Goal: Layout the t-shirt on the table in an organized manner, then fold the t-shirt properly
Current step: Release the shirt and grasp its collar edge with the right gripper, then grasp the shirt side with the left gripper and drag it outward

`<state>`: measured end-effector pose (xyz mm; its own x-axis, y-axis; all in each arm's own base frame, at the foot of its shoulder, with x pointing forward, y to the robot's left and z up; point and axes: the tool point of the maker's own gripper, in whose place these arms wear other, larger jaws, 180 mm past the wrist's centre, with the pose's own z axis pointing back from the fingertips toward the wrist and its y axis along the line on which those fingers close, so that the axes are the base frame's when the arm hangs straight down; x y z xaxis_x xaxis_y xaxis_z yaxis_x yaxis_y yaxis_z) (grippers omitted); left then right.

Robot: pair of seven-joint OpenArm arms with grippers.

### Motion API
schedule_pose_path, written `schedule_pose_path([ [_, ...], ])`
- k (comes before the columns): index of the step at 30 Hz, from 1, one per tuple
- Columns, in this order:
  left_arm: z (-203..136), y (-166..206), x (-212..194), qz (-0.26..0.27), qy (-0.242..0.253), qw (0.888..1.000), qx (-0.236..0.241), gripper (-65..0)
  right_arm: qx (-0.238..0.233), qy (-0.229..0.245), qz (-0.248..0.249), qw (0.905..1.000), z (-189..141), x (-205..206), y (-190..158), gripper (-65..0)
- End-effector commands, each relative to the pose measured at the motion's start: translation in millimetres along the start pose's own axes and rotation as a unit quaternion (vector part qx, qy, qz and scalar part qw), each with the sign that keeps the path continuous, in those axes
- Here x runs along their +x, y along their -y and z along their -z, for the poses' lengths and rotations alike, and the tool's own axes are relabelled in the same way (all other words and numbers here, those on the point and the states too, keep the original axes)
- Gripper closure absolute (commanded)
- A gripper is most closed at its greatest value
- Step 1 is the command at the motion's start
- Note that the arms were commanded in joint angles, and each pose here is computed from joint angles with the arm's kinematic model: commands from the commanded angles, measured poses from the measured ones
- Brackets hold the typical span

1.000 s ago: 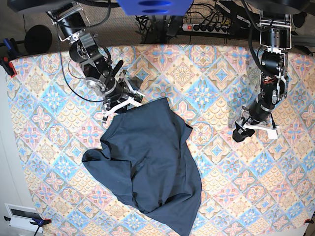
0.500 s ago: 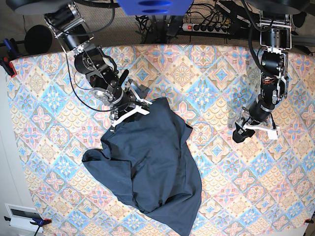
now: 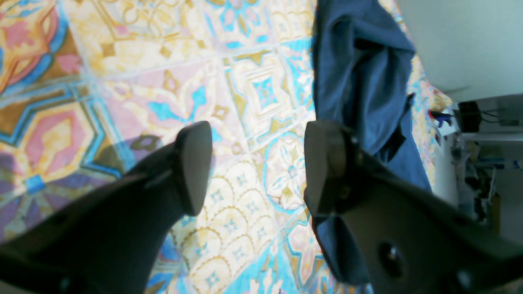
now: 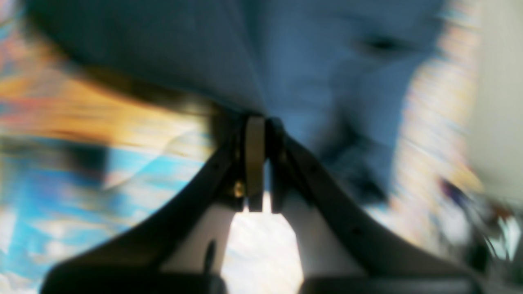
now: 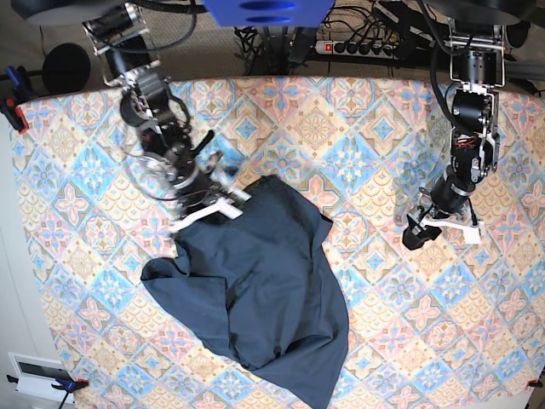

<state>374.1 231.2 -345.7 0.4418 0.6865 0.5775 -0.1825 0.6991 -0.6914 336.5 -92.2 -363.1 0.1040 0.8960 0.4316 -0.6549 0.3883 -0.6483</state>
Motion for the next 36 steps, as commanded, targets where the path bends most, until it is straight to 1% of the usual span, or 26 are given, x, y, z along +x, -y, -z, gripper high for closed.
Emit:
schedule_pose_path([
  [1,-1,12,18,0.009,0.021,1.000,-0.018,-35.1,-0.010,0.001,0.005,0.9999,-9,-6,9,-0.6],
  [3,0,12,17,0.009,0.020,1.000,-0.019,-35.1,-0.019,0.010,0.026,0.9994,-22,-11,19,-0.6],
  [5,0,13,17,0.009,0.021,1.000,-0.020,-35.1,-0.024,0.007,0.040,0.9989,-32,-23,27,-0.6],
  [12,2,15,11,0.013,0.013,1.000,-0.021,-35.1,-0.056,-0.043,0.075,0.9947,-63,-86,56,-0.6],
  [14,9,29,7,0.022,0.003,0.999,-0.035,-35.1,-0.071,-0.054,0.079,0.9929,-71,-102,66,-0.6],
  [17,19,49,-12,0.040,-0.025,0.997,-0.056,-35.5,-0.093,-0.068,0.087,0.9895,-84,-123,80,-0.6],
  [20,33,81,-32,0.045,-0.046,0.994,-0.089,-35.7,-0.088,-0.079,0.087,0.9892,-91,-134,81,-0.6],
  [24,50,112,-50,0.074,-0.050,0.990,-0.108,-35.8,-0.097,-0.093,0.092,0.9867,-100,-147,89,-0.5],
  [28,77,124,-80,0.089,-0.073,0.989,-0.097,-35.8,-0.107,-0.112,0.101,0.9827,-111,-163,91,-0.5],
  [31,97,122,-98,0.078,-0.088,0.990,-0.076,-35.8,-0.118,-0.130,0.110,0.9783,-119,-178,96,-0.5],
  [34,107,129,-104,0.066,-0.094,0.991,-0.075,-35.8,-0.114,-0.151,0.120,0.9745,-126,-195,88,-0.5],
  [36,111,134,-112,0.058,-0.101,0.990,-0.076,-35.8,-0.119,-0.145,0.121,0.9748,-128,-195,90,-0.5],
])
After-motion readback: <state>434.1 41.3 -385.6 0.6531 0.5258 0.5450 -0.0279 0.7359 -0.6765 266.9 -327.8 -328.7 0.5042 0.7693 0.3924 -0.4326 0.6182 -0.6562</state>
